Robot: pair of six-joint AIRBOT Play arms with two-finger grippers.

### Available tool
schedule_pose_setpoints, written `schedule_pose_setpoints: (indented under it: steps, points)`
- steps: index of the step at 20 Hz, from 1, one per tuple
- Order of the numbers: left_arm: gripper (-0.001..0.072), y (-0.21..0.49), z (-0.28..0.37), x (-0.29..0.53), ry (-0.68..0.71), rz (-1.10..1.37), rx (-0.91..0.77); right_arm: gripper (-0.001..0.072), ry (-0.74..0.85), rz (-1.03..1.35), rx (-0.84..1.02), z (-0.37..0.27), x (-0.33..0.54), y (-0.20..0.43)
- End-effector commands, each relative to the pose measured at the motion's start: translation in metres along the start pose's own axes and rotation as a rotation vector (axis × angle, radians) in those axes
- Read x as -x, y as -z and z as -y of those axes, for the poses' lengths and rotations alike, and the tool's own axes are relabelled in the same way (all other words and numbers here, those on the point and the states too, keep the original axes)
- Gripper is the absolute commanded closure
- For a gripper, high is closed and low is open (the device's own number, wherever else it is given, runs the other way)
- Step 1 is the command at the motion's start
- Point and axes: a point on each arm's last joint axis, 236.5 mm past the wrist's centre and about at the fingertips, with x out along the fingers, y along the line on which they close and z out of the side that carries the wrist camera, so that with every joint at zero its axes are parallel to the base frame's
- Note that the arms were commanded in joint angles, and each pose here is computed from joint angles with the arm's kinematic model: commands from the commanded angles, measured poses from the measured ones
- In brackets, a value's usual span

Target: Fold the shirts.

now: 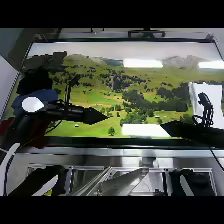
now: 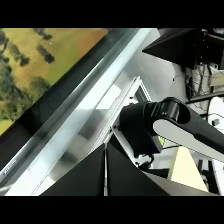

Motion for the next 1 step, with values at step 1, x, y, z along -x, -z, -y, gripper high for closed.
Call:
schedule_pose_setpoints:
  steps: [1]
  points:
    - [0.0696,-0.0042,0.0005,0.0024,-0.015,0.028,-0.012,0.0691,-0.003,-0.002,0.0,-0.0009,-0.0001,0.0008]
